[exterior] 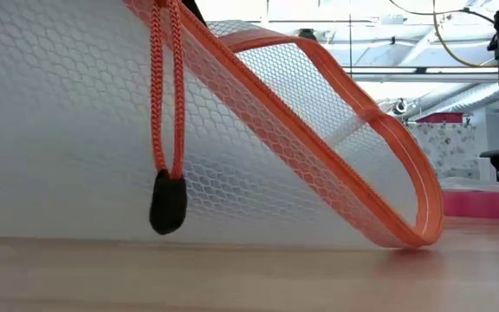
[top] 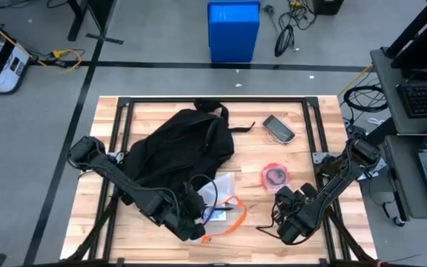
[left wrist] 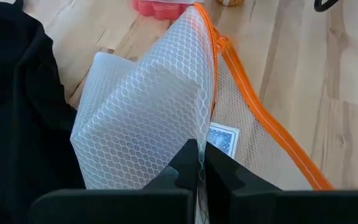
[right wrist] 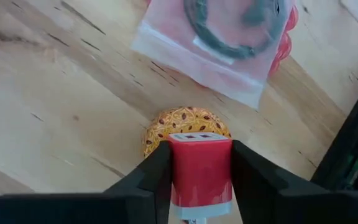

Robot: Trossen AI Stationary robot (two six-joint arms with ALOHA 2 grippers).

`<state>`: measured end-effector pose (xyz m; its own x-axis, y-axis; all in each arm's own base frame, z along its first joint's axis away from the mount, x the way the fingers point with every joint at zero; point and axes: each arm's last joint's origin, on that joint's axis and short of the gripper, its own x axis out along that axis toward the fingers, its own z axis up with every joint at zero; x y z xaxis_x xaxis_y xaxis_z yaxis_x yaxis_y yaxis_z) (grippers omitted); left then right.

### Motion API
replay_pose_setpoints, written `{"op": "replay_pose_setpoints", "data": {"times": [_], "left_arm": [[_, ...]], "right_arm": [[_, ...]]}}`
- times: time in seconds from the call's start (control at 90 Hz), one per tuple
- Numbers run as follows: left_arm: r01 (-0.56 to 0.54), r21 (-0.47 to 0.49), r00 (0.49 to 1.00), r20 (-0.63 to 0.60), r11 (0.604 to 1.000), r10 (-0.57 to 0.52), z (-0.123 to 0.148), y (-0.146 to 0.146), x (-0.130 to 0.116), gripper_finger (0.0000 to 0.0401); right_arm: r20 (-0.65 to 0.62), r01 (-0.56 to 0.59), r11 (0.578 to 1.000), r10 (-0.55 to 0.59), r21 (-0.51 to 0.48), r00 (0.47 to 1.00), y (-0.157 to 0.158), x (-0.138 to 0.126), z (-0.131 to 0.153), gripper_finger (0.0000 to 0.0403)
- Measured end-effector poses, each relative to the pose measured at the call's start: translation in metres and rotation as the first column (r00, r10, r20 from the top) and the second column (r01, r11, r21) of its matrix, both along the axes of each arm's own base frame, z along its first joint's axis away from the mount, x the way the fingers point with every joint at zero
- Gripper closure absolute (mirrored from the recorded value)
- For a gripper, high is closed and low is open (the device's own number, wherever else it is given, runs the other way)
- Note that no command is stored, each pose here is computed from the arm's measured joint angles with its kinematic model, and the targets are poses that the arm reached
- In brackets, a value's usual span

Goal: Unpack backpack
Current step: Put the pink charger adapter into the orange zip bag

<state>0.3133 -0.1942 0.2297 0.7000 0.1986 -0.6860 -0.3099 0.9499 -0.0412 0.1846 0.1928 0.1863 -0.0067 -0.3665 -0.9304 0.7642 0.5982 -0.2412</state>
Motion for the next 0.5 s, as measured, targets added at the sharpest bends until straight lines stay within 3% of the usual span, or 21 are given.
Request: {"op": "replay_pose_setpoints", "data": {"times": [0.267,0.5], "left_arm": [[-0.002,0.000,1.000,0.000,1.000,0.002,0.000,0.001,0.000,0.0401],[-0.003,-0.001,1.000,0.001,1.000,0.003,0.000,0.001,0.000,0.0401]], "right_arm": [[0.091,-0.084,0.995,0.079,0.053,0.993,0.010,0.010,0.005,0.0285],[0.216,-0.172,0.985,0.161,0.033,0.963,0.014,0.027,0.015,0.0283]]}}
